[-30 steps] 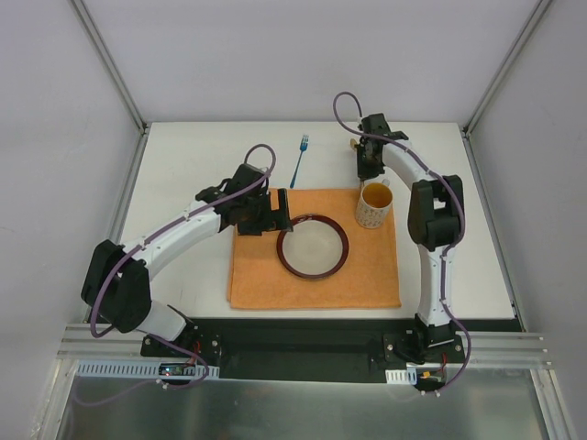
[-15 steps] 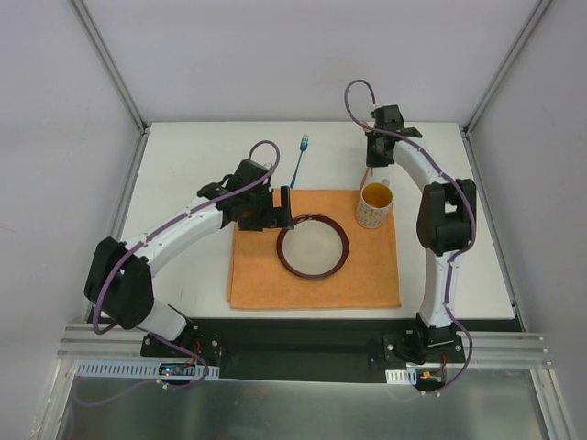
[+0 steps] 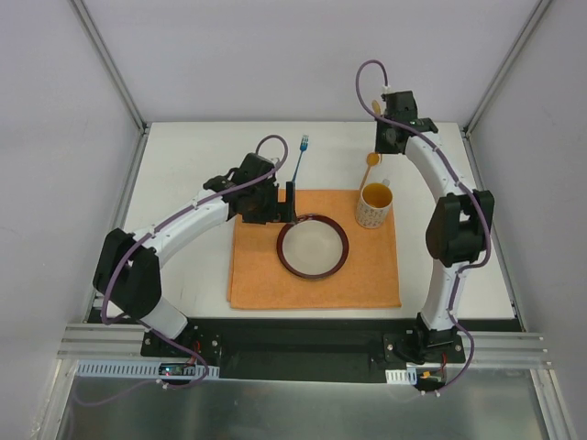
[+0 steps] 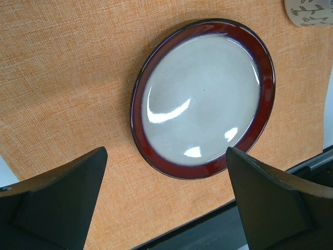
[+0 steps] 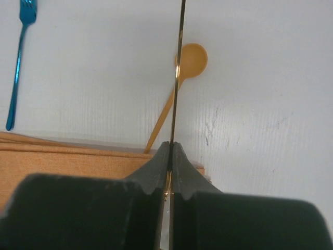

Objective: Set the dinner table for one person
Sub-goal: Pick up the spoon from the center of the board.

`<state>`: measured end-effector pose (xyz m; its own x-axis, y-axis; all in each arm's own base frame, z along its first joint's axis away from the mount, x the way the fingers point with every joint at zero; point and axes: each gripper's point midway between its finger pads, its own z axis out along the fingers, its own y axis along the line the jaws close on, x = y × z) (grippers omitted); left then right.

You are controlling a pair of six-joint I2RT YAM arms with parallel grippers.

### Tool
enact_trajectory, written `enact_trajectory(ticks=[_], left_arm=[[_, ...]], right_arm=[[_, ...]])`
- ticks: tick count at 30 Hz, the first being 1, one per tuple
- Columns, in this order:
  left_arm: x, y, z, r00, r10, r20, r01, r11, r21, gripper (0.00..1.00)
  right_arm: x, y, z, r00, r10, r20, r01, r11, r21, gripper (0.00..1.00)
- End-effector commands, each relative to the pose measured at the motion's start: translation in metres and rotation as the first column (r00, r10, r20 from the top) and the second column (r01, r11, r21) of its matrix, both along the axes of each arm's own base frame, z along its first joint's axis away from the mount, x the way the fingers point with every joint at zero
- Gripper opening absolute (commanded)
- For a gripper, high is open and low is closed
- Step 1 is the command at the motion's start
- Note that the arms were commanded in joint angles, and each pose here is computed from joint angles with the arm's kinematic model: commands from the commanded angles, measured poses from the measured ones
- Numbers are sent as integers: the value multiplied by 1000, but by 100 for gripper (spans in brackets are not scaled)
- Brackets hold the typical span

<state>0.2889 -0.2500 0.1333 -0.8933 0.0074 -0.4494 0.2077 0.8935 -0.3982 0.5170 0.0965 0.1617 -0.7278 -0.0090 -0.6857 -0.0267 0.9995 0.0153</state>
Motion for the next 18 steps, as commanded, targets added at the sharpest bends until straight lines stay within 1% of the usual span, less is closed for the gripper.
enact_trajectory(ticks=[1, 2, 5, 6, 8, 9, 10, 11, 14, 15, 16, 17, 18], left_arm=[[7, -4, 10, 998, -44, 44, 43, 999, 10, 99], [8, -4, 10, 998, -48, 48, 47, 999, 14, 99], [11, -4, 10, 997, -47, 55, 45, 999, 24, 99], [12, -4, 10, 998, -45, 54, 44, 999, 25, 99], [17, -6, 11, 997, -46, 63, 45, 999, 27, 99], [19, -6, 13, 997, -44, 69, 42, 999, 27, 99], [22, -7, 14, 996, -43, 75, 41, 999, 26, 99], [25, -8, 15, 996, -40, 77, 38, 999, 26, 99], [31, -10, 18, 996, -37, 85, 36, 999, 21, 99], [33, -10, 18, 996, -34, 87, 32, 999, 19, 99], [33, -10, 18, 996, -35, 87, 33, 999, 18, 99], [34, -12, 18, 996, -36, 87, 35, 999, 13, 99], [34, -11, 18, 996, -34, 88, 33, 999, 9, 99]], right_arm=[[-16, -6, 80, 991, -7, 132, 2, 999, 35, 1], [-23, -5, 90, 989, -2, 147, -5, 999, 49, 1], [-42, -4, 85, 994, 3, 108, -11, 997, 71, 1], [-55, -4, 82, 996, 6, 88, -13, 996, 84, 1], [-69, 2, 79, 997, 22, 69, -30, 992, 119, 1], [-80, 2, 89, 996, 25, 87, -37, 991, 132, 1], [-92, 3, 75, 999, 21, 47, -27, 990, 139, 1], [-102, 11, 76, 998, 46, 41, -53, 984, 172, 1], [-137, 17, 70, 998, 62, 8, -62, 977, 205, 1], [-147, 18, 65, 998, 67, -2, -65, 977, 202, 1], [-161, 21, 77, 996, 79, 35, -84, 975, 207, 1], [-173, 19, 62, 997, 73, 1, -72, 977, 202, 1], [-183, 19, 61, 997, 81, 2, -80, 976, 202, 1]])
